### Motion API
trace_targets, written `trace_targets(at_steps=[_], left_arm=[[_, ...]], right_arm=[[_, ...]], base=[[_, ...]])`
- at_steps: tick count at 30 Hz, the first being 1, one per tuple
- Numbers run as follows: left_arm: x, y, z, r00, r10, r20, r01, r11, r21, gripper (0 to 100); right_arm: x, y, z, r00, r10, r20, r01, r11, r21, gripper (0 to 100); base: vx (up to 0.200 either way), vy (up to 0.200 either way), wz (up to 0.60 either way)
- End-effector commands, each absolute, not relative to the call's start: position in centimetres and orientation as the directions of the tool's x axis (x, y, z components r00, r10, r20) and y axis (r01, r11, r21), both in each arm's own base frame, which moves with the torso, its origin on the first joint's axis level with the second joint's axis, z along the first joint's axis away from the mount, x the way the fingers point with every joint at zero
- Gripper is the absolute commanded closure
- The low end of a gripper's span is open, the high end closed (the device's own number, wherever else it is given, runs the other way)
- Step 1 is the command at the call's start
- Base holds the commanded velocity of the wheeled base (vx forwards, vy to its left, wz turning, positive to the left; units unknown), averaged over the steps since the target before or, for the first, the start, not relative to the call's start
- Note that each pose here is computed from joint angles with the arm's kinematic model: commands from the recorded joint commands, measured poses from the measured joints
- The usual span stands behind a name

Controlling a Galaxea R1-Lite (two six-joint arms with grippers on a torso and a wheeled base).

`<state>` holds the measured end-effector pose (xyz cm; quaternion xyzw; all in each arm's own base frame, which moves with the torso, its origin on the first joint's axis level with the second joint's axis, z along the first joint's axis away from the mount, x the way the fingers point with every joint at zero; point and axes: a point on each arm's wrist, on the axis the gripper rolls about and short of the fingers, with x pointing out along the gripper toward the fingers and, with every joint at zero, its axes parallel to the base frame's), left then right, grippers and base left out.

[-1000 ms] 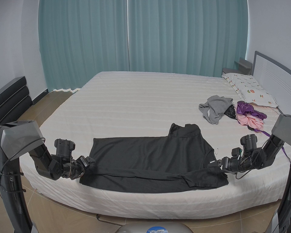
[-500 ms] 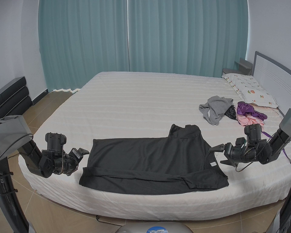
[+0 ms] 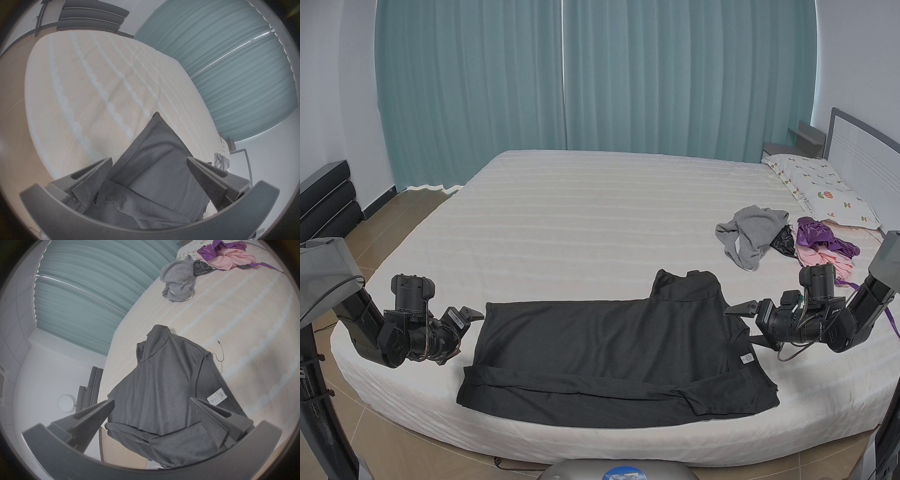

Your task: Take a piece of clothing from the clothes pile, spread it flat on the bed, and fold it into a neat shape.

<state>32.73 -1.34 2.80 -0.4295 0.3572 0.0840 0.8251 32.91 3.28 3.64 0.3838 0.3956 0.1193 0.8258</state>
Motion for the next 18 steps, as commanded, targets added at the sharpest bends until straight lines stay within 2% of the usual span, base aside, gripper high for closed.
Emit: trace_targets(at_steps=[1, 13, 18], left_arm=[[32.5, -1.6, 2.6, 0.723, -0.173, -0.669, -0.448, 0.619, -0.645, 0], [31.5, -2.6, 2.7, 0.707, -0.196, -0.679, -0.439, 0.631, -0.640, 0], [31.3, -3.2, 2.7, 0.701, -0.205, -0.683, -0.432, 0.640, -0.636, 0]], right_arm=[[32.6, 3.3, 2.8, 0.644, 0.501, -0.579, 0.124, 0.678, 0.724, 0], [32.2, 3.4, 2.5, 0.633, 0.503, -0.588, 0.127, 0.682, 0.720, 0], [32.0, 3.4, 2.6, 0.631, 0.507, -0.587, 0.122, 0.683, 0.720, 0]], base=[[0.000, 0.000, 0.00], [0.000, 0.000, 0.00], [0.000, -0.200, 0.00]])
